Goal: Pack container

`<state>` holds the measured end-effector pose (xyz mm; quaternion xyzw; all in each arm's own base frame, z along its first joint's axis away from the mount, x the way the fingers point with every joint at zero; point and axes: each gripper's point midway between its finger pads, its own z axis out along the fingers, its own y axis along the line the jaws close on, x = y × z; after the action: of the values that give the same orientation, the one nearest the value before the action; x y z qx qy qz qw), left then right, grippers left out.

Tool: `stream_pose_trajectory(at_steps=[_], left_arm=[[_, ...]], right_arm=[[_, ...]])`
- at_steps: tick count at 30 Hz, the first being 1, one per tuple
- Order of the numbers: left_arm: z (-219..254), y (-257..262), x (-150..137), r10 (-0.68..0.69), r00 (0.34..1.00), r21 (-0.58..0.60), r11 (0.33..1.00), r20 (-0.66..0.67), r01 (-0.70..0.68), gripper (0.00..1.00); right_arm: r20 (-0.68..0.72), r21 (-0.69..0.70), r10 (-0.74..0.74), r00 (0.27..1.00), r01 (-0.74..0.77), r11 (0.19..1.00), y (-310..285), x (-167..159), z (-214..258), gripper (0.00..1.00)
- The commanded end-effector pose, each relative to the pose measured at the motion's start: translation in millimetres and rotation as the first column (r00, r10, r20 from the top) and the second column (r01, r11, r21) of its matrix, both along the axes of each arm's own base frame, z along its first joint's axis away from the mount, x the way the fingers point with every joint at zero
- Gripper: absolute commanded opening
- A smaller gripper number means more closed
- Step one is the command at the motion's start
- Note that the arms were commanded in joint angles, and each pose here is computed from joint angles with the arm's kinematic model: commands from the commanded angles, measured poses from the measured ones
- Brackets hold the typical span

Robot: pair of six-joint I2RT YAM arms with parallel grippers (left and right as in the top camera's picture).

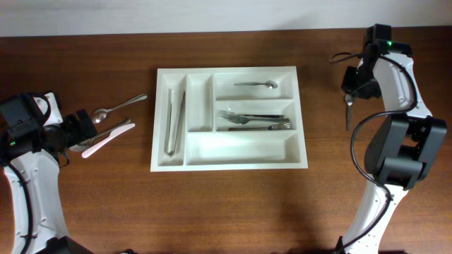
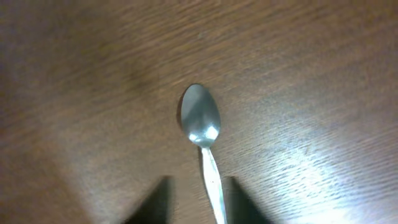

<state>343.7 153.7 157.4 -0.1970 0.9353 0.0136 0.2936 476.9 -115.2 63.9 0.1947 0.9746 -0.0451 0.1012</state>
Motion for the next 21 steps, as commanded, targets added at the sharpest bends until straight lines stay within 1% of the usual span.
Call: stream_pose_trajectory(at_steps=[1,3,6,8,12,21], left_arm=[[5,0,4,0.002,1.000,-0.012,1.000,0.020,-0.002,0.99],[5,0,4,0.002,1.000,-0.012,1.000,0.020,-0.002,0.99],[5,0,4,0.002,1.000,-0.012,1.000,0.020,-0.002,0.99],[5,0,4,0.002,1.000,-0.012,1.000,0.020,-0.002,0.99],[5,0,4,0.002,1.000,-0.012,1.000,0.020,-0.002,0.99],[5,0,4,0.002,1.000,-0.012,1.000,0.020,-0.002,0.99]], right_arm=[[-0.001,-0.006,0.025,1.000,-0.025,1.000,-8,-2,4,0.44],[-0.037,-0.005,0.069,0.997,-0.069,0.998,-7,-6,-5,0.46],[-0.079,0.006,0.129,0.988,-0.129,0.992,-5,-11,-17,0.46],[-0.093,0.011,0.130,0.987,-0.129,0.992,-5,-12,-24,0.45],[-0.102,0.019,0.131,0.986,-0.130,0.991,-4,-11,-32,0.40],[-0.161,0.041,0.133,0.978,-0.128,0.991,-3,-18,-59,0.39]])
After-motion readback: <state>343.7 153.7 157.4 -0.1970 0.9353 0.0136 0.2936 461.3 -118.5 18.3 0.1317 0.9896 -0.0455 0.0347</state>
